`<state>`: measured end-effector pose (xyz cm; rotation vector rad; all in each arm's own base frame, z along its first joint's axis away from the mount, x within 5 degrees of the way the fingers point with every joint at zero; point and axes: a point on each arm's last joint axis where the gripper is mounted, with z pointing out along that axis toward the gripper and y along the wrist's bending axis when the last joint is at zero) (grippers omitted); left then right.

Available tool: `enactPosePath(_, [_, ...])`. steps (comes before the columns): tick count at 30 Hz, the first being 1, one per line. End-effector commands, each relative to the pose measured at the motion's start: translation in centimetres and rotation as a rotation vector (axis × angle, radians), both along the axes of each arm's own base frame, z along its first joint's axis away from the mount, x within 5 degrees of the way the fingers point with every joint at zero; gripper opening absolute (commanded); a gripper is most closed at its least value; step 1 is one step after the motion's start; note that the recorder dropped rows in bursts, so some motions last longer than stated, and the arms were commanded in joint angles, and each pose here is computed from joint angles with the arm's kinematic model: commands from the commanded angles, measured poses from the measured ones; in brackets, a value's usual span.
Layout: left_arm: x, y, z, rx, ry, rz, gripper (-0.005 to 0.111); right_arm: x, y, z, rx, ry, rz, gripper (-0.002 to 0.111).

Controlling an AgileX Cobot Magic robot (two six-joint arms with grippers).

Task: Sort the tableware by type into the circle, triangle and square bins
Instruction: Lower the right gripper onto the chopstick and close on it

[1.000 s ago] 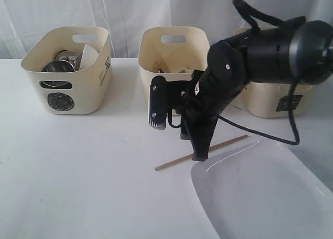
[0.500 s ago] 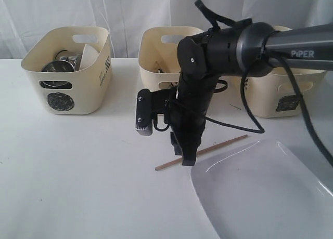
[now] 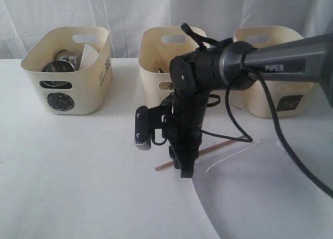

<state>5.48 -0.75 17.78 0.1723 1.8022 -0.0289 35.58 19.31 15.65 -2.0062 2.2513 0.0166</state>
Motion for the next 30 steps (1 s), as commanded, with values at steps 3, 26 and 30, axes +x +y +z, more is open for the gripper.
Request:
enactPosePath(3, [0.0, 0.0, 0.0, -0.014, -0.007, 0.004, 0.052, 0.2, 0.2, -0.9, 0.000, 0.006, 0.012, 0.034])
enactPosePath(26, [0.0, 0.0, 0.0, -0.014, -0.007, 0.004, 0.052, 0.0, 0.3, -1.0, 0.015, 0.029, 0.003, 0.030])
enactPosePath(30, [0.0, 0.0, 0.0, -0.014, -0.007, 0.004, 0.052, 0.1, 0.4, -1.9, 0.005, 0.049, 0.011, 0.030])
